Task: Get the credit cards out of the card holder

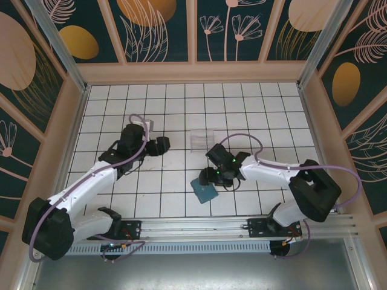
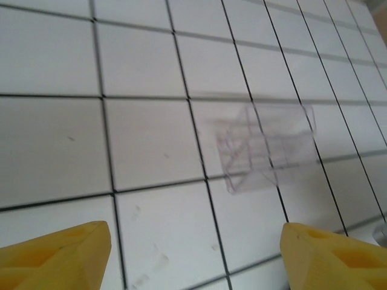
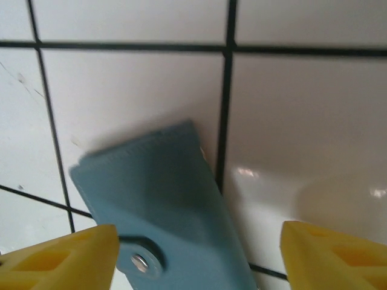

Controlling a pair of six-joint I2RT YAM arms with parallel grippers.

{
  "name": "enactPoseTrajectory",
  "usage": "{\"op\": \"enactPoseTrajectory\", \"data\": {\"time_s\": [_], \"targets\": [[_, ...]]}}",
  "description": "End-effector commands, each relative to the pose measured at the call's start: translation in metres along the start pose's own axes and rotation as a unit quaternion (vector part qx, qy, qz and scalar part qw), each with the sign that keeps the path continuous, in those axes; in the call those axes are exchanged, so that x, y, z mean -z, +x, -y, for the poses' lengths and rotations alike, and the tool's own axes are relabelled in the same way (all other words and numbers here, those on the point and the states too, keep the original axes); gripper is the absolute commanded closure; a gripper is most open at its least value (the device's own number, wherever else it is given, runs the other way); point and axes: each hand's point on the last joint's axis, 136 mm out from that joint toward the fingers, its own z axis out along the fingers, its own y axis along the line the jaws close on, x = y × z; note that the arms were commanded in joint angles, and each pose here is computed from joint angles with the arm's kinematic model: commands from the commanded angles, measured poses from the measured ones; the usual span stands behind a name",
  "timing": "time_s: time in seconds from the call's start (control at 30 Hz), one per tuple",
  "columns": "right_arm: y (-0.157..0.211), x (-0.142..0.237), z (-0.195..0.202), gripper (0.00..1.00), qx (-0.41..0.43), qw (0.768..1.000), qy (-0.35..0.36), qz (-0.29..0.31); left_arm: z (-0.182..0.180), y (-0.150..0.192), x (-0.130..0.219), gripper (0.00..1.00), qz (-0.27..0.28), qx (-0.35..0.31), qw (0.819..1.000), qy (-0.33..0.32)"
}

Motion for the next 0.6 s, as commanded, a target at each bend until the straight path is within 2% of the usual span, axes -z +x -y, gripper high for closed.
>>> {"op": "enactPoseTrajectory", "data": {"time_s": [0.0, 0.07, 0.2, 0.37, 0.43, 0.57], "targets": [[0.010, 0.005, -0.010, 0.33, -0.009, 0.999, -0.053, -0.005, 0.006, 0.017, -0.005, 0.34, -0.038, -0.012, 0.999, -0.016], [0.016, 0.004, -0.015, 0.34, -0.010, 0.997, -0.080, -0.010, 0.008, 0.026, -0.010, 0.41, -0.058, -0.020, 0.998, -0.025], [0.027, 0.004, -0.031, 0.38, -0.003, 0.990, -0.135, -0.027, 0.018, 0.037, -0.015, 0.39, -0.079, -0.044, 0.996, -0.017], [0.028, 0.012, -0.043, 0.39, 0.018, 0.985, -0.169, -0.028, 0.040, 0.049, -0.022, 0.36, -0.113, -0.085, 0.990, 0.016], [0.024, 0.016, -0.039, 0.39, 0.017, 0.985, -0.169, -0.018, 0.052, 0.057, -0.026, 0.36, -0.131, -0.121, 0.984, 0.027], [0.011, 0.020, -0.008, 0.38, -0.009, 0.991, -0.133, 0.014, 0.080, 0.072, -0.029, 0.35, -0.157, -0.182, 0.969, 0.055]]}}
